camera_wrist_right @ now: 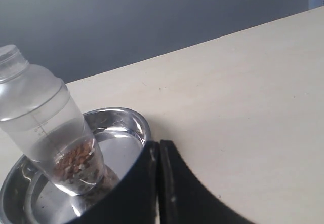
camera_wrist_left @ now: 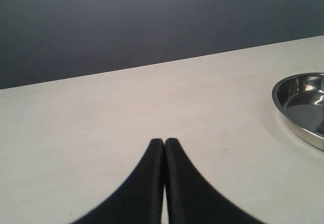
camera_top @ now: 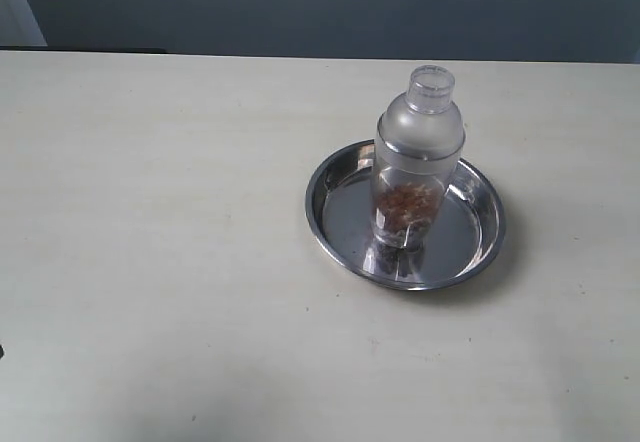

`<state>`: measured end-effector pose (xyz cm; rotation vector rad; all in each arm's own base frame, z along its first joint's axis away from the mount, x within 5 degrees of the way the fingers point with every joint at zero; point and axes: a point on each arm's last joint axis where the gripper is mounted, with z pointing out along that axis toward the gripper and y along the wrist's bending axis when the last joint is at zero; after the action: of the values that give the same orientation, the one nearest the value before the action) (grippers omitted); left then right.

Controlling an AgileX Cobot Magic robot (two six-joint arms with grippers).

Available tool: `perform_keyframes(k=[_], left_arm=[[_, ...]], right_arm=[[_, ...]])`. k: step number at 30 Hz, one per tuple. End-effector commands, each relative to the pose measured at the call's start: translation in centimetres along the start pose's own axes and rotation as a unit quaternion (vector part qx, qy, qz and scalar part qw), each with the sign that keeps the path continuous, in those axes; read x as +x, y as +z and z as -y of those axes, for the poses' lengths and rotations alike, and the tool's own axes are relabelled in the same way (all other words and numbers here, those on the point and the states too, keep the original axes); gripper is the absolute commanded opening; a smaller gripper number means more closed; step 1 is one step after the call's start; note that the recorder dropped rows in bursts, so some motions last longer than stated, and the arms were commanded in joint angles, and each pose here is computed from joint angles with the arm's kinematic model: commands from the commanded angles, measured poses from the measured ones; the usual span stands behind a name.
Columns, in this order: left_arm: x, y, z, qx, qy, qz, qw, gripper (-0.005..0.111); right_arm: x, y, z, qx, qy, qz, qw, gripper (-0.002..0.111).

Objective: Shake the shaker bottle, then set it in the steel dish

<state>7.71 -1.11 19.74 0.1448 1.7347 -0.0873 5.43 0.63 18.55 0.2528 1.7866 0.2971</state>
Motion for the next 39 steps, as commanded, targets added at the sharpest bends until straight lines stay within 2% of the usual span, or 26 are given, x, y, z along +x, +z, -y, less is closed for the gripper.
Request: perform_keyframes(k=[1, 14, 17, 18, 20, 22, 26, 39], left_arm=[[0.1, -0.1, 0.1, 0.007, 0.011, 0.003, 1.000, 0.000], [0.1, -0.1, 0.0, 0.002, 0.014, 0.002, 1.000, 0.000], [0.2, -0.1, -0.4, -0.025, 0.006, -0.004, 1.000, 0.000], [0.5, -0.1, -0.8, -0.044, -0.033, -0.016, 0.998, 0.000], [1.0, -0.2, -1.0, -0.057, -0.057, -0.042, 0.996, 0.000], [0.8, -0.1, -0.4, -0.023, -0.048, -0.033, 0.998, 0.000], [0.9, -0.1, -0.1, -0.007, 0.042, -0.041, 0.998, 0.000], [1.4, -0.2, -0.2, -0.008, 0.035, -0.067, 0.997, 0.000]], right_arm=[[-0.1, 0.0, 0.0, -0.001, -0.003, 0.006, 1.000, -0.001], [-0.1, 0.0, 0.0, -0.001, -0.003, 0.006, 1.000, -0.001], [-0.1, 0.0, 0.0, -0.001, -0.003, 0.006, 1.000, -0.001], [-0.1, 0.0, 0.0, -0.001, -0.003, 0.006, 1.000, -0.001], [-0.1, 0.0, 0.0, -0.001, -0.003, 0.006, 1.000, -0.001], [-0.1, 0.0, 0.0, -0.001, -0.003, 0.006, 1.000, -0.001], [-0.1, 0.0, 0.0, -0.001, -0.003, 0.006, 1.000, -0.001], [-0.1, 0.0, 0.0, -0.001, -0.003, 0.006, 1.000, -0.001]])
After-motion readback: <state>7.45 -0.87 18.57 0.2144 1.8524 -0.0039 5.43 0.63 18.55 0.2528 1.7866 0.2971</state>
